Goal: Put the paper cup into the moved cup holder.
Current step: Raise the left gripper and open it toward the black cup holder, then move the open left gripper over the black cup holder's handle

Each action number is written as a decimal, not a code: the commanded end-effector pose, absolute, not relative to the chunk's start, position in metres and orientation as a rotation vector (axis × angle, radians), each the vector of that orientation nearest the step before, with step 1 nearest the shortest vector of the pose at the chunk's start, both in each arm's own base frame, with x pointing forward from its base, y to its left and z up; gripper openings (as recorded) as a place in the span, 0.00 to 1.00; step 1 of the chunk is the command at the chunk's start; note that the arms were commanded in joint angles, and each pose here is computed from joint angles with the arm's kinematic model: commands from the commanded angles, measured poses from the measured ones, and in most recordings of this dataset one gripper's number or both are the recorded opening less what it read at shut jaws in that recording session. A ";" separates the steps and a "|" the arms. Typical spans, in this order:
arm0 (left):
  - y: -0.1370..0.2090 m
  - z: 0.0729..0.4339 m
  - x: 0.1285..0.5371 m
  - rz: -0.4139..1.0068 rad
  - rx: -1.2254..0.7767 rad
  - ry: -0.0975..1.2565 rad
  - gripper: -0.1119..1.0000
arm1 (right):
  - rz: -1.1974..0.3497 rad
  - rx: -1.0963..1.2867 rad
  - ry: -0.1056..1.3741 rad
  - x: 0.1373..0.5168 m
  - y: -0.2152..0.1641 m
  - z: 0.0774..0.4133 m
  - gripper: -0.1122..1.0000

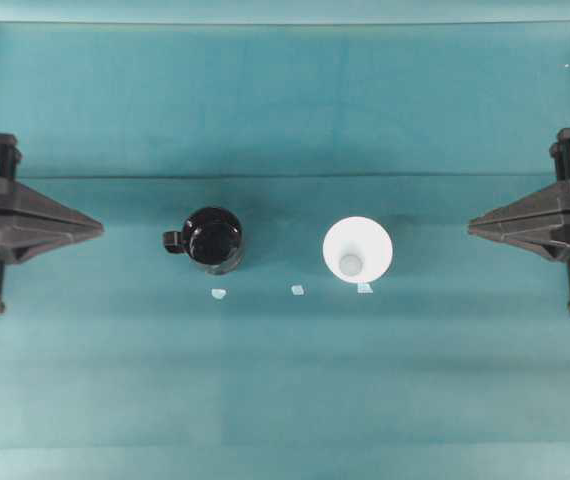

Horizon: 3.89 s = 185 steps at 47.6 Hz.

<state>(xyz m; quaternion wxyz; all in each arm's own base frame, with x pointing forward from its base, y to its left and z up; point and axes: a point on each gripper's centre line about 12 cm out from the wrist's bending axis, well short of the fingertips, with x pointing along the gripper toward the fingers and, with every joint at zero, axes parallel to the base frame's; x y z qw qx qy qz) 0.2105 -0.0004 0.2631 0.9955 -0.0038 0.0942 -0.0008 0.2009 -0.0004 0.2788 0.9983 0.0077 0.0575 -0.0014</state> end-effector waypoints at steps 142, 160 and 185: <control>0.048 0.131 0.287 0.136 -0.007 0.729 0.94 | -0.004 0.063 0.175 0.202 0.000 0.278 0.12; 0.048 0.128 0.288 0.136 -0.009 0.737 0.94 | -0.004 0.066 0.196 0.202 0.000 0.276 0.12; 0.048 0.128 0.291 0.137 -0.012 0.734 0.92 | -0.004 0.064 0.196 0.202 0.000 0.276 0.11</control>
